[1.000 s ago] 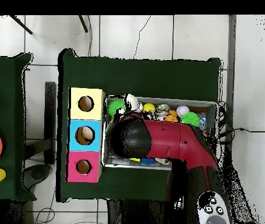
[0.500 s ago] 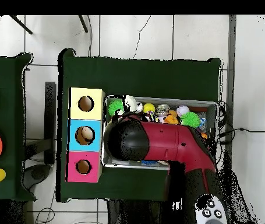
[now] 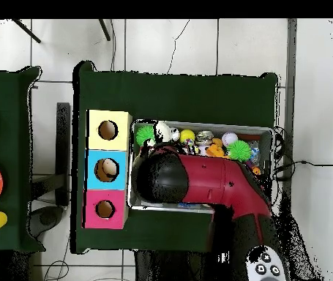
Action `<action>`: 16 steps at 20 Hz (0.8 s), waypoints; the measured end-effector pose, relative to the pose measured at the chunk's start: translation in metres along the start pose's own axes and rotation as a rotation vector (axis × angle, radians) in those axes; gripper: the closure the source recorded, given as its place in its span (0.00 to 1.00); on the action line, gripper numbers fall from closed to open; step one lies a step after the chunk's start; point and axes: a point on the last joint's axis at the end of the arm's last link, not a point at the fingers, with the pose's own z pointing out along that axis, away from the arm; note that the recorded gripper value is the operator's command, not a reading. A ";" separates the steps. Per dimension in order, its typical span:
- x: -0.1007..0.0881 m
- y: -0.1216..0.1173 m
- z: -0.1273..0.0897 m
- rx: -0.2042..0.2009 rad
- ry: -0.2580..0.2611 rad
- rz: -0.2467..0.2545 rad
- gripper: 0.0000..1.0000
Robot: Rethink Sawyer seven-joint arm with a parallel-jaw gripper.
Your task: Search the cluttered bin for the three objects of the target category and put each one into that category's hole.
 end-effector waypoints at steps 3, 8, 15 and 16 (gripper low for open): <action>0.002 -0.004 0.000 0.001 0.002 0.006 1.00; 0.006 -0.021 0.001 0.004 0.010 0.034 1.00; 0.014 -0.064 0.003 0.013 0.017 0.102 1.00; 0.015 -0.070 0.003 0.014 0.017 0.112 1.00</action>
